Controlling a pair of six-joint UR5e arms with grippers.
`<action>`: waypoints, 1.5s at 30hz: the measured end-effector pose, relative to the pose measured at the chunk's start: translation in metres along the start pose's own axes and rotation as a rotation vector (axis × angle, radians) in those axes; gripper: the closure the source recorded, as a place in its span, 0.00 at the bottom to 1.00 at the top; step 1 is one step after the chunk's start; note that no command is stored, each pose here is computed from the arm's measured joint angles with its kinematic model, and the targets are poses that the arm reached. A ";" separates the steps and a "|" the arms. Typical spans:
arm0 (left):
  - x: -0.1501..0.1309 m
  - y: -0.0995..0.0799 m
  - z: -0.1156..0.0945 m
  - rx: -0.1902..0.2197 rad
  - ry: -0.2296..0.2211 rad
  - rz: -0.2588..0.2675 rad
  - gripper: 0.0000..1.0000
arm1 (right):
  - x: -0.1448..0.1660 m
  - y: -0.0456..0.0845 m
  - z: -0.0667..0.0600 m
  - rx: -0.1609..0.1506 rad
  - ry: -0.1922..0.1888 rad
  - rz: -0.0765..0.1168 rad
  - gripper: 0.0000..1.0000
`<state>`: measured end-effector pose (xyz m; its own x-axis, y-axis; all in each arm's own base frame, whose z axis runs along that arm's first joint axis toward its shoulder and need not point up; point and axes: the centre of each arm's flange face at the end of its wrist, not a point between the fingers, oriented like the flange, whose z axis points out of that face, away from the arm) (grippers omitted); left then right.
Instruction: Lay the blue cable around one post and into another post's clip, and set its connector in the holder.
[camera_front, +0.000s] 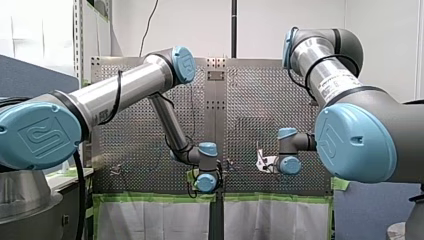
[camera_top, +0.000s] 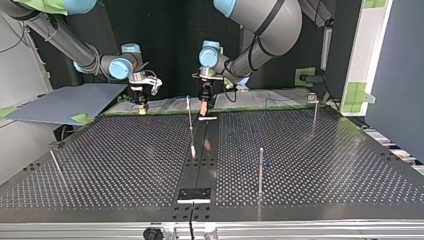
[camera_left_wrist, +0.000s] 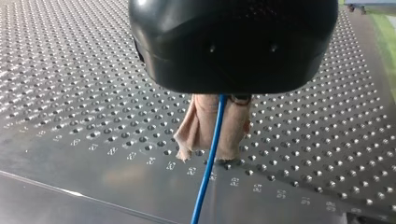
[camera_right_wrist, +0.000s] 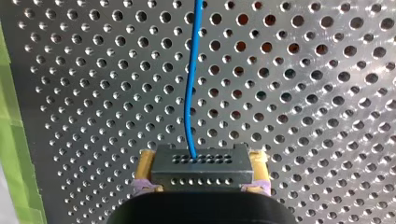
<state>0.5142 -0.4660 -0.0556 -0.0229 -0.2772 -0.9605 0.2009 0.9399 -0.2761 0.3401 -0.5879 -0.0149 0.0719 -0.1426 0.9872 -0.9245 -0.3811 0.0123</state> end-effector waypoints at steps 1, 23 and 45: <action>-0.001 0.000 0.002 -0.002 -0.001 0.000 1.00 | 0.000 0.001 0.001 -0.002 0.001 0.000 1.00; 0.007 0.002 0.021 -0.053 0.013 0.093 1.00 | 0.010 0.014 0.013 -0.021 0.049 -0.011 1.00; -0.037 0.002 0.018 -0.029 0.105 0.178 0.00 | 0.003 0.039 0.010 -0.089 -0.001 0.004 1.00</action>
<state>0.5333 -0.4578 -0.0199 -0.0915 -0.0854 -0.9921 0.1825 0.9780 -0.1010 0.3083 -0.6121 -0.0128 0.0685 -0.1447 0.9871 -0.9544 -0.2975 0.0226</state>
